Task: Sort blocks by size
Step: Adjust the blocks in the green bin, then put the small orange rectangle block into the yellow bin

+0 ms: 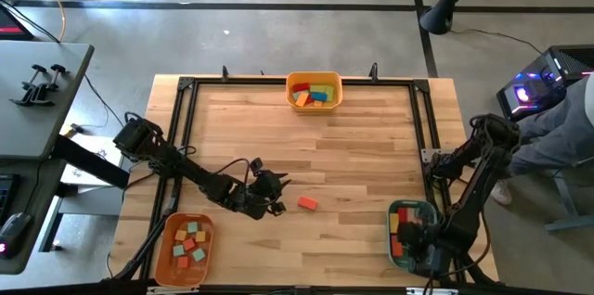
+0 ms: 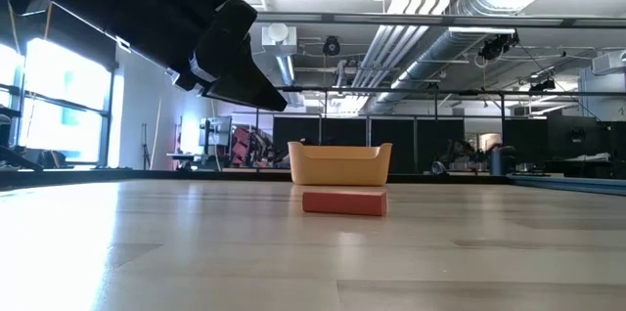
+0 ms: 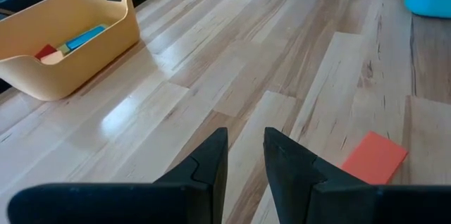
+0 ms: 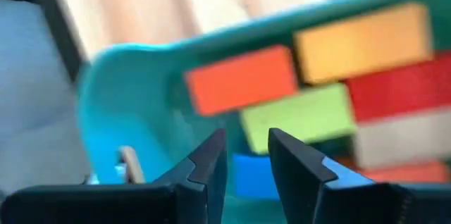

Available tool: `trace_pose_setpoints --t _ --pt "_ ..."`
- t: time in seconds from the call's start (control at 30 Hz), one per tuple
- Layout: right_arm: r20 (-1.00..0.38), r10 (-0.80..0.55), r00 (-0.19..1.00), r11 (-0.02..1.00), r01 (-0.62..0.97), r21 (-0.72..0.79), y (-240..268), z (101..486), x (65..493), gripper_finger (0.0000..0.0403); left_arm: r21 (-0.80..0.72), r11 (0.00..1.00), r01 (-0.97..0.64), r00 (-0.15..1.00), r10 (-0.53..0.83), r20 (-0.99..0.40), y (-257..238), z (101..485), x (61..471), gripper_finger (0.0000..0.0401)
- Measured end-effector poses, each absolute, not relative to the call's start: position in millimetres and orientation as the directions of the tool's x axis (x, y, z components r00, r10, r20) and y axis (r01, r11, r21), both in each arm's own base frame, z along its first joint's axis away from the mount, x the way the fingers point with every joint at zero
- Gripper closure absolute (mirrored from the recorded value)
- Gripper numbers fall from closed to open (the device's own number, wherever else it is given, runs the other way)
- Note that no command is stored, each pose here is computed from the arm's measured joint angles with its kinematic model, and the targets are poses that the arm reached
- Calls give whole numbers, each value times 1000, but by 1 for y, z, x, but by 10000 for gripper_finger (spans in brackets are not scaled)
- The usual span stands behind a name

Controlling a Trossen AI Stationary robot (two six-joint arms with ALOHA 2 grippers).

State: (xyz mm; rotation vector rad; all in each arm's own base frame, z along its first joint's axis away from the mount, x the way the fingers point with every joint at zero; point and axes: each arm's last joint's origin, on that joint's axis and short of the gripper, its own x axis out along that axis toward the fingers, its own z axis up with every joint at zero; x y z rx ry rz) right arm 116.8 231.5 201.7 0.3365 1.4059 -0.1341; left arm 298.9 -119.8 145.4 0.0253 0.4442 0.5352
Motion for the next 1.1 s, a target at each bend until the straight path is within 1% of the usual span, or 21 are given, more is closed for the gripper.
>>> trace_pose_setpoints --t 0.13,0.2,0.4,0.53,0.63,0.73,0.83,0.9,1.0,1.1 --pt "-957 196 213 944 224 243 234 192 127 302 134 862 -489 768 498 -403 -120 145 299 323" --pt "-950 215 228 941 212 264 232 186 130 302 134 862 -489 768 498 -403 -120 145 299 323" --pt "-966 160 205 947 244 209 220 175 132 302 134 862 -489 768 498 -403 -120 145 299 323" --pt "-978 95 187 955 260 142 214 174 131 302 134 862 -489 768 498 -403 -120 145 299 323" --pt "-981 73 177 958 263 118 212 174 130 302 134 862 -489 768 498 -403 -120 145 299 323" --pt "-981 13 196 962 265 66 210 179 130 302 135 876 -464 777 475 -413 -121 145 299 323" --pt "-956 -61 289 967 254 15 213 195 132 302 175 922 -346 818 388 -425 -125 148 302 323" --pt "-912 -120 391 973 231 -29 216 208 133 302 195 953 -233 853 296 -430 -129 150 305 323" --pt "-800 -190 570 976 199 -90 221 226 135 302 214 973 -90 888 176 -426 -130 150 312 323" --pt "-664 -242 708 970 186 -155 224 236 139 302 247 969 -9 904 113 -413 -125 148 319 321"
